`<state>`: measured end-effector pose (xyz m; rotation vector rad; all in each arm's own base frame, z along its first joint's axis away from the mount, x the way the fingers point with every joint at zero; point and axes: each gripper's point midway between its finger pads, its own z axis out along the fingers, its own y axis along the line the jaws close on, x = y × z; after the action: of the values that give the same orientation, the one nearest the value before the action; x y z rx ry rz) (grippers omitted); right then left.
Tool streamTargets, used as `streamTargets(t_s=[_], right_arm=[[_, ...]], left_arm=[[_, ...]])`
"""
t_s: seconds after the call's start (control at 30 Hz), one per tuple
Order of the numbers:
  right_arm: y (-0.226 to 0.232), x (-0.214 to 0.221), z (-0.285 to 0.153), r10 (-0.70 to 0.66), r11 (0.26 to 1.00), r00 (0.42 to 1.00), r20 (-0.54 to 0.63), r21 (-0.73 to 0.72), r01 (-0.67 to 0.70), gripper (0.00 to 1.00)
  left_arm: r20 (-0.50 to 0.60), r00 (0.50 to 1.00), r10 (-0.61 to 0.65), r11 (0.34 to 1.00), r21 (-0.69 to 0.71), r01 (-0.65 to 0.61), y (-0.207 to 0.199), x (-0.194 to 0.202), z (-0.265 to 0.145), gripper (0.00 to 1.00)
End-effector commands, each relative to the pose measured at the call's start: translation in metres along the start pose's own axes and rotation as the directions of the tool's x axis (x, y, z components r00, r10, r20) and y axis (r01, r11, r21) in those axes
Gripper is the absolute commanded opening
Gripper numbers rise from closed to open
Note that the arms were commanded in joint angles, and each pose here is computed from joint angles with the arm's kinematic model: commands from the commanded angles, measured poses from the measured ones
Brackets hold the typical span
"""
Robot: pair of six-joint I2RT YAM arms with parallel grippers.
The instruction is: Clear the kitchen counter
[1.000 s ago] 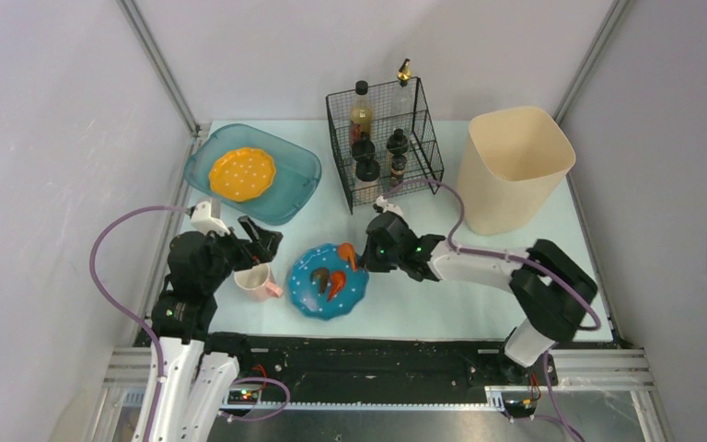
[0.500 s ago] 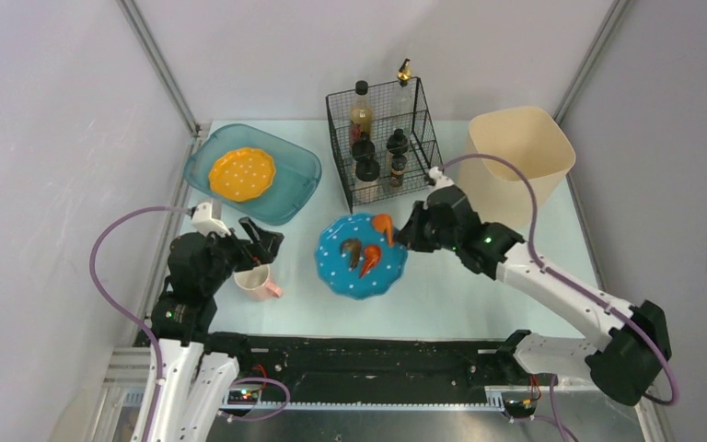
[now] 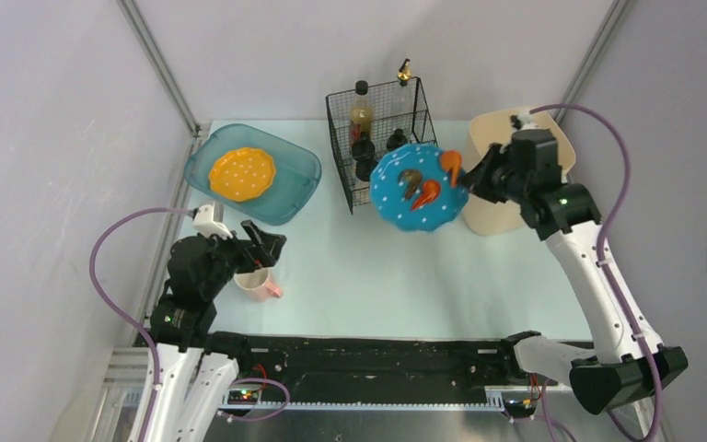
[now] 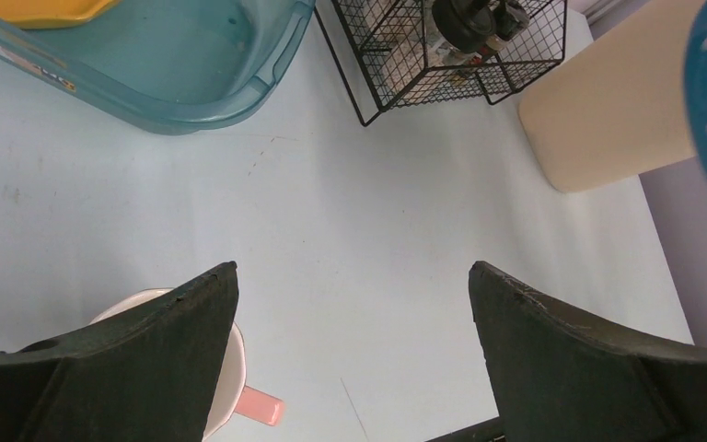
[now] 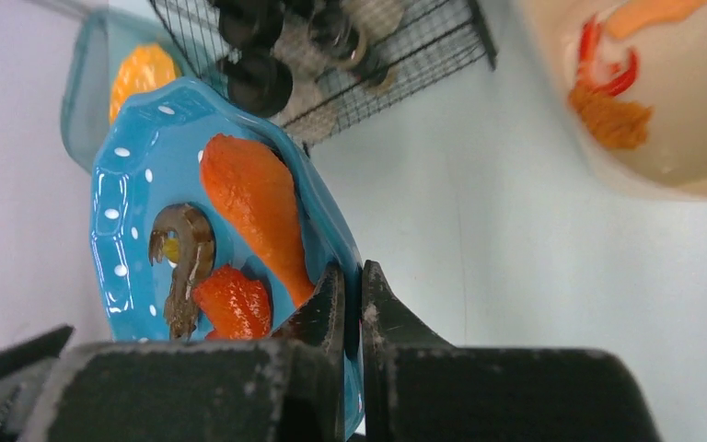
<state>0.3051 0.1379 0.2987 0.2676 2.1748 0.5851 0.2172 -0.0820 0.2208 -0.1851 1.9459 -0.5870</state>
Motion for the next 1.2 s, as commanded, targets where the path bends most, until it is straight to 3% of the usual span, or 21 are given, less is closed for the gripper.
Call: streamTargets(t_s=[0.0, 0.37, 0.73, 1.17], right_arm=[[0.024, -0.071, -0.038, 0.083, 0.99, 0.982, 0.172, -0.13, -0.061, 0.0], [-0.022, -0.16, -0.06, 0.219, 0.975, 0.909, 0.355, -0.038, -0.22, 0.0], [-0.091, -0.207, -0.069, 0.327, 0.914, 0.802, 0.501, 0.05, -0.404, 0.0], [-0.154, -0.238, -0.109, 0.16, 0.832, 0.726, 0.669, 0.304, -0.463, 0.0]], left_arm=[[0.021, 0.999, 0.031, 0.999, 0.006, -0.032, -0.002, -0.002, -0.004, 1.0], [0.018, 0.999, 0.042, 0.999, 0.028, -0.042, -0.007, 0.0, -0.005, 1.0], [0.02, 0.999, 0.042, 0.998, 0.043, -0.043, -0.01, 0.0, -0.007, 1.0], [0.017, 0.999, 0.043, 0.997, 0.063, -0.044, -0.014, 0.0, -0.009, 1.0]])
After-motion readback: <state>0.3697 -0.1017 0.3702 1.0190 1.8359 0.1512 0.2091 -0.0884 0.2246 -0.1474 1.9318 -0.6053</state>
